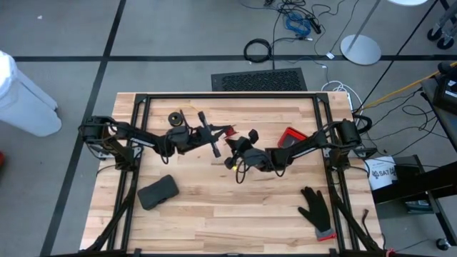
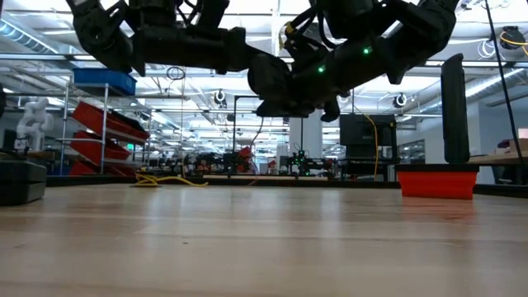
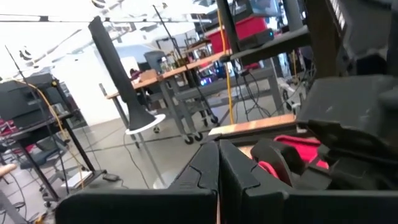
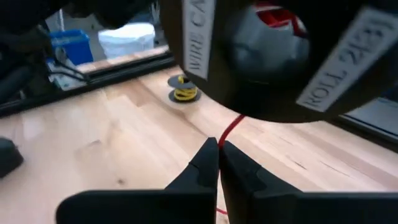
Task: Coil cords
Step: Coil the red wire onto the black spool
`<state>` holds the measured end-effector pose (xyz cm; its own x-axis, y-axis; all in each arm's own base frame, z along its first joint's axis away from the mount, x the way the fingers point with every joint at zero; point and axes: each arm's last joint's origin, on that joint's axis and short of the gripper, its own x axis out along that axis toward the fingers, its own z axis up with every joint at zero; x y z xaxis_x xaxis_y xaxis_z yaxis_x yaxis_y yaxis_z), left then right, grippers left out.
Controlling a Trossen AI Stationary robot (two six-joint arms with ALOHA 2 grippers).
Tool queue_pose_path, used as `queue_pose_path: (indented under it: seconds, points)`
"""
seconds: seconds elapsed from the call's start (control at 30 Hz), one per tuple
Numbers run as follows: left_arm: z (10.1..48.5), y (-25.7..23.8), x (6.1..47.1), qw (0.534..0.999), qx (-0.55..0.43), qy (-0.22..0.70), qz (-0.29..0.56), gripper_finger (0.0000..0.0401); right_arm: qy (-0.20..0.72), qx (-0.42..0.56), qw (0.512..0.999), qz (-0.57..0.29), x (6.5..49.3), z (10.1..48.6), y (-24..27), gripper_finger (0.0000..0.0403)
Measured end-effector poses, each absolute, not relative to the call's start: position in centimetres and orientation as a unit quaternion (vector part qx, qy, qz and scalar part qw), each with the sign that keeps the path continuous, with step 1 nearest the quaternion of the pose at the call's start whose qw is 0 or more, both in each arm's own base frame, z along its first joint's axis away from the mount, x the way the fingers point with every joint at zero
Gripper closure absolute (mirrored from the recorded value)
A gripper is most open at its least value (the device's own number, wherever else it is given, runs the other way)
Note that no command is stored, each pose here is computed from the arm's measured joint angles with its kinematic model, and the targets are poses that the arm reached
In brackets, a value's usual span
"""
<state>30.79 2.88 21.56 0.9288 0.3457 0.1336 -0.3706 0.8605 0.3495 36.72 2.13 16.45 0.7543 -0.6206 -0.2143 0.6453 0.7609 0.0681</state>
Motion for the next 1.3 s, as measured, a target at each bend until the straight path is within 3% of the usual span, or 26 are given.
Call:
queue_pose_path:
  seconds: [0.63, 1.3]
  points:
    - [21.4, 3.0, 31.0, 0.970, 0.193, -0.026, 0.142, 0.0401, 0.255, -0.100, 0.889, -0.367, 39.3, 21.5, 4.5, 0.0402]
    - [21.2, 3.0, 31.0, 0.971, 0.198, -0.017, 0.132, 0.0401, 0.333, -0.123, 0.884, -0.306, 40.2, 28.0, 4.9, 0.0402]
